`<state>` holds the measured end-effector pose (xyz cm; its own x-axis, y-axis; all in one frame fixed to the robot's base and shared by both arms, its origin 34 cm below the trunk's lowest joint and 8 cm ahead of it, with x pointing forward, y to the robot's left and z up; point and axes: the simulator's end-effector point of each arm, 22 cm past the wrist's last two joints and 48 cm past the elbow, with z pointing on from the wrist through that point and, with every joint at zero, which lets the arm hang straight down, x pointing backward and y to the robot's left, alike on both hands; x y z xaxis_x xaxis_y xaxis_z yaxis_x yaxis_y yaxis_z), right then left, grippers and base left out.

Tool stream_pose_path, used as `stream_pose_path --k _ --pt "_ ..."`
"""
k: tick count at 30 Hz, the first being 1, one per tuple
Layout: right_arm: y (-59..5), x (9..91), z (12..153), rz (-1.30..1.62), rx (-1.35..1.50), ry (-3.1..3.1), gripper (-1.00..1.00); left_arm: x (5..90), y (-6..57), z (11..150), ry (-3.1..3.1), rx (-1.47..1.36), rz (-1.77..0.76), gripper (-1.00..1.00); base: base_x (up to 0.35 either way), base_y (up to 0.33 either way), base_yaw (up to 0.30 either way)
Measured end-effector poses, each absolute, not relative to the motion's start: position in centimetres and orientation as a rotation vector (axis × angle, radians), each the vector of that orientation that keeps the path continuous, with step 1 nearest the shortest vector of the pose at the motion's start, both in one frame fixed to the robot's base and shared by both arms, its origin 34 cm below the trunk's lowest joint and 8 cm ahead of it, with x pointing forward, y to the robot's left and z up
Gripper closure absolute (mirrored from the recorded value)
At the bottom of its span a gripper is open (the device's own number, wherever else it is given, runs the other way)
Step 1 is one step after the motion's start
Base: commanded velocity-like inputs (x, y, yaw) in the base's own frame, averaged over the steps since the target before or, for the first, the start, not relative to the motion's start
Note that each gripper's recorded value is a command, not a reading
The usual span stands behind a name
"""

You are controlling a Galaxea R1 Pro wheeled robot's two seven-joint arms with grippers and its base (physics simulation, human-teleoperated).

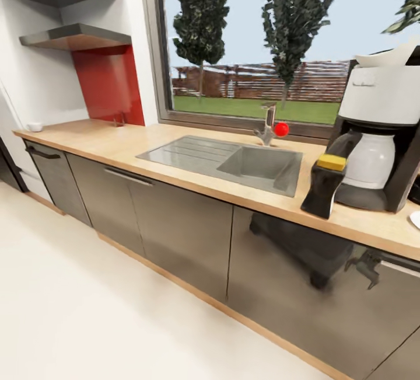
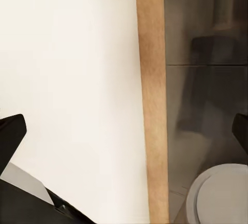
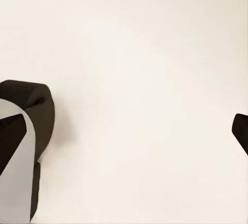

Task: Set up a coffee station on the kitchen countertop: keep the coffee maker on the countertop, move the bottle of coffee from the kitchen shelf to the counter next to the coffee maker, place a paper coffee filter on top of the coffee maker, put the saucer next to the coffee maker with the coffee cup on the saucer, and place the electric kettle next to the coffee maker.

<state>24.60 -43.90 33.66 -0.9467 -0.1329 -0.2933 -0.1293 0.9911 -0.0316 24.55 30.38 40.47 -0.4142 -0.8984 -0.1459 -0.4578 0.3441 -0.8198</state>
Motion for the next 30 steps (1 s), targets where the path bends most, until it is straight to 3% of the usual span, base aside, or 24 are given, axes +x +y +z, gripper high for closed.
stream_pose_path --k 30 --pt "-43.19 24.61 33.50 -0.013 -0.263 2.827 -1.00 24.56 30.46 40.49 2.012 -1.178 -0.950 -1.00 0.251 0.218 0.272"
